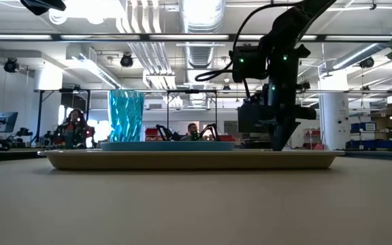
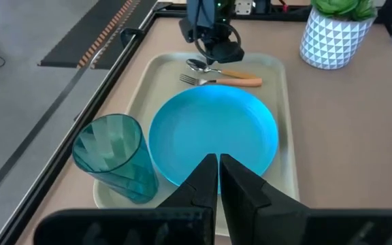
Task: Pick and place plate/cup/fork/spoon on tray
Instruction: Move the white serving tray to the center of the table
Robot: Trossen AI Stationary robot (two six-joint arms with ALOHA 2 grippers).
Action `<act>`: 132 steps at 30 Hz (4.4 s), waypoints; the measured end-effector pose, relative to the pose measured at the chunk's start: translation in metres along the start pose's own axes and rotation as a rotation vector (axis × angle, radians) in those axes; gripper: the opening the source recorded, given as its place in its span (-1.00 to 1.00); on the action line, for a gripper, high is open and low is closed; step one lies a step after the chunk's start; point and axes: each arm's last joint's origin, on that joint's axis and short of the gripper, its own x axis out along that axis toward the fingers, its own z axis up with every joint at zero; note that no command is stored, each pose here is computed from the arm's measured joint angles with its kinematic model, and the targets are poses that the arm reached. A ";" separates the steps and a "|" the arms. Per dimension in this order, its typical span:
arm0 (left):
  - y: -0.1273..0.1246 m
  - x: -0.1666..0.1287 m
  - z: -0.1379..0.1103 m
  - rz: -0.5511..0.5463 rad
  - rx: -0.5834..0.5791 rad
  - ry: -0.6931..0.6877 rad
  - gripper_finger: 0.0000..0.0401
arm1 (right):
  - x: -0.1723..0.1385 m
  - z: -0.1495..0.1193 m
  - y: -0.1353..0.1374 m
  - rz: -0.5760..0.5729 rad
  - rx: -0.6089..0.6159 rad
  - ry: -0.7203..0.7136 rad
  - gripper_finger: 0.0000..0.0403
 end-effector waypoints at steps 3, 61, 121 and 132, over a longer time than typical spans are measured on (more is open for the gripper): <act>0.000 0.000 0.000 0.009 0.000 -0.003 -1.00 | 0.001 0.003 -0.005 -0.006 -0.010 0.008 -0.96; 0.003 -0.003 0.000 0.052 -0.007 -0.024 -1.00 | 0.002 0.021 -0.008 -0.040 0.003 -0.170 -0.96; 0.004 -0.003 -0.002 0.072 -0.008 -0.031 -1.00 | 0.001 0.017 -0.001 -0.055 0.009 -0.234 -0.96; 0.005 -0.004 -0.002 0.072 -0.001 -0.032 -1.00 | -0.002 -0.023 0.010 -0.146 0.020 -0.052 -0.96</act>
